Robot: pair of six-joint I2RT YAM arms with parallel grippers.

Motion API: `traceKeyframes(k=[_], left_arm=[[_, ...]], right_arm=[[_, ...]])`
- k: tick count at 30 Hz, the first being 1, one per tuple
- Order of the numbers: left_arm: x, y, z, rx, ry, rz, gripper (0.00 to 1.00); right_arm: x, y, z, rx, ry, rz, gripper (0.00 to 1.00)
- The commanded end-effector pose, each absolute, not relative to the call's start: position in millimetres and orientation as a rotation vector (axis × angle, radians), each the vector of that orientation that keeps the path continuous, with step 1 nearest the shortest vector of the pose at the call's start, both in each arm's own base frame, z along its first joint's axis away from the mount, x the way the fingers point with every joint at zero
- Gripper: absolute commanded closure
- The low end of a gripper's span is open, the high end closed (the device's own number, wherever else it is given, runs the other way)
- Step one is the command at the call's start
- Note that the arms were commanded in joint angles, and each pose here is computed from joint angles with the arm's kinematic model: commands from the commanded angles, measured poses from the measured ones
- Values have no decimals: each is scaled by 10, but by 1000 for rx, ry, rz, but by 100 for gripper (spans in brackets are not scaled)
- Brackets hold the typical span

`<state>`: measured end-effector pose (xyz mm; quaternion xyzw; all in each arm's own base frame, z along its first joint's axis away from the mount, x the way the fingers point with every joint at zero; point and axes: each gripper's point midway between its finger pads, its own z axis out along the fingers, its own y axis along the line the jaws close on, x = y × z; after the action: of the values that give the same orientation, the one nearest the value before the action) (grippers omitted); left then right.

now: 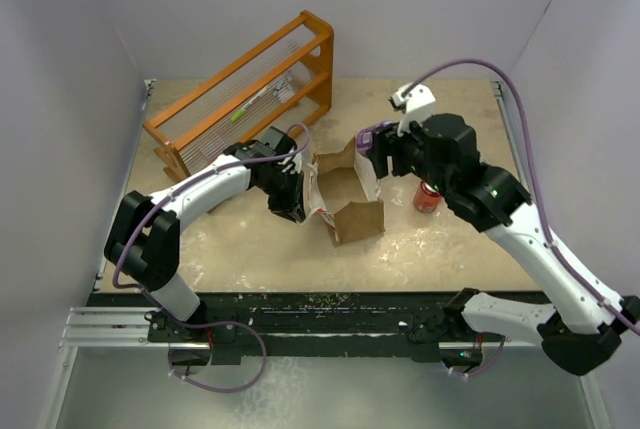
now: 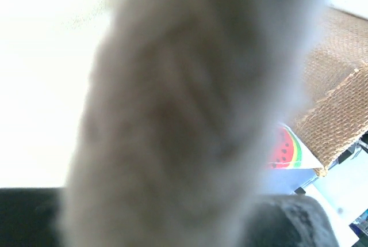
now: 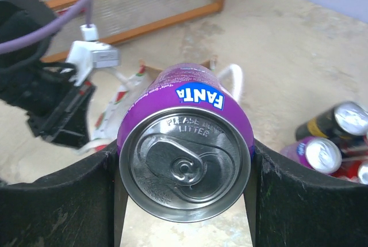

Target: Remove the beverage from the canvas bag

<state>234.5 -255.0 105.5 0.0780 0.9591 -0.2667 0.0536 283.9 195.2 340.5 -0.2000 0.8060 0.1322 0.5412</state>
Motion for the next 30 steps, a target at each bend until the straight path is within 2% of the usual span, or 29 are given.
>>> traceKeyframes(k=[1,5,11,15,19,30], left_arm=[[2263,-2534,1183,282,2874,-851,100],[2221,-2512,1193,282,2873,-852,100],[2225,-2521,1211,281,2868,-860,100],[2220,-2511,1224,286,2867,-857,100],[2213,-2505,1220,284,2867,-854,100],[2245,-2550,1232,284,2868,-873,100]], right_arm=[[2951,1519,3960,-196,1677,211,100],[2982,1182,4062,-62,1630,69,100],[3127,595,3913,149,1671,-304,100],[3223,210,3751,324,1706,-349,100],[3225,-161,3408,516,1748,-355,100],[2926,-712,1995,905,1927,-416,100]])
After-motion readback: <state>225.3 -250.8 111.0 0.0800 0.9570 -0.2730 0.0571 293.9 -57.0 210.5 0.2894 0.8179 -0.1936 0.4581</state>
